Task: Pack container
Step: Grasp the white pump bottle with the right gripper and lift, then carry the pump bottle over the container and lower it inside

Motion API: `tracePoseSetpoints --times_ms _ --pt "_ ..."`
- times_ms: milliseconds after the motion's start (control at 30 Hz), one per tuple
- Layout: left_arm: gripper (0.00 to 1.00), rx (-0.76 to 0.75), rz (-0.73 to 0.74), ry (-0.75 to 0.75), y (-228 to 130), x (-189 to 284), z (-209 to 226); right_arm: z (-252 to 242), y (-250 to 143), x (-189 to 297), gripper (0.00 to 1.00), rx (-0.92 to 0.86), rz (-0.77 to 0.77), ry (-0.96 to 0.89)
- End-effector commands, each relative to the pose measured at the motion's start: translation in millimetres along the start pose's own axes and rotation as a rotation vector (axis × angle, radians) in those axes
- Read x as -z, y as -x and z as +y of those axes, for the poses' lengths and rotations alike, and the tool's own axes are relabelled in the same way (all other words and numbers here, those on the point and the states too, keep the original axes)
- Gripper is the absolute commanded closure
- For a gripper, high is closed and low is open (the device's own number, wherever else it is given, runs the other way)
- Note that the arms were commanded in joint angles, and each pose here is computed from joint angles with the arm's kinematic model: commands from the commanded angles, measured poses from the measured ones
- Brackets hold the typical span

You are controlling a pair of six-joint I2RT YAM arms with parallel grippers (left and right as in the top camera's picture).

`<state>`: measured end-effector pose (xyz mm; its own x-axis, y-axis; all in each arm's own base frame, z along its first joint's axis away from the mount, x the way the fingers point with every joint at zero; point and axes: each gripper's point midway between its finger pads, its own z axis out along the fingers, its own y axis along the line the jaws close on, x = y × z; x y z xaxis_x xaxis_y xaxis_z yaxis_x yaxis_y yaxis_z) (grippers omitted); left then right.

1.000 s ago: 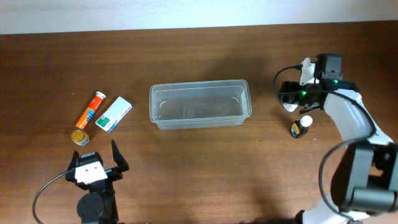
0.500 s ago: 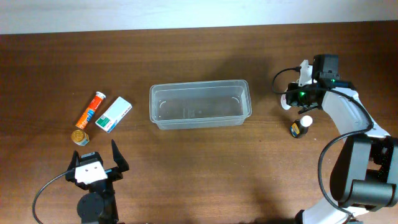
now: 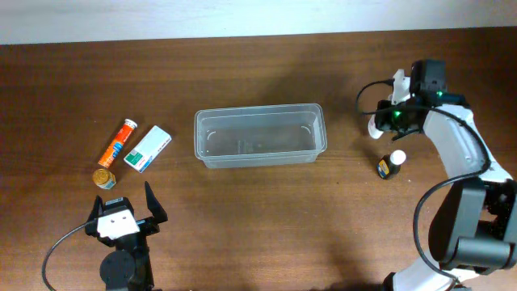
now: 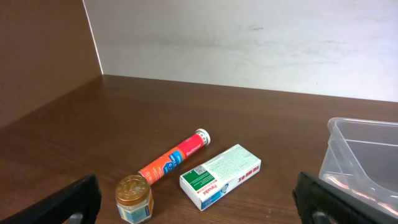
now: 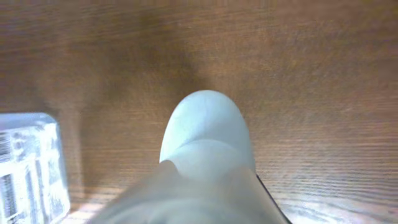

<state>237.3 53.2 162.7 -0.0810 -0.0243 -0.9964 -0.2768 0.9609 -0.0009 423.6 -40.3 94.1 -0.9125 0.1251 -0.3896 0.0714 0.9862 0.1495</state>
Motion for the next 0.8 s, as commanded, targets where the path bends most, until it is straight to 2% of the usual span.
tracePoseSetpoints --times_ms 0,233,467,767 --pt "0.01 -0.016 -0.001 0.002 -2 0 0 4 37 51 0.82 0.046 -0.125 -0.02" --pt "0.01 -0.016 -0.001 0.002 -2 0 0 32 47 98 0.82 0.097 -0.128 0.01" --pt "0.01 -0.016 -0.001 0.002 -2 0 0 107 51 152 0.82 0.166 -0.192 0.099" --pt "0.01 -0.016 -0.001 0.002 -2 0 0 177 27 154 0.81 0.086 -0.141 0.201"
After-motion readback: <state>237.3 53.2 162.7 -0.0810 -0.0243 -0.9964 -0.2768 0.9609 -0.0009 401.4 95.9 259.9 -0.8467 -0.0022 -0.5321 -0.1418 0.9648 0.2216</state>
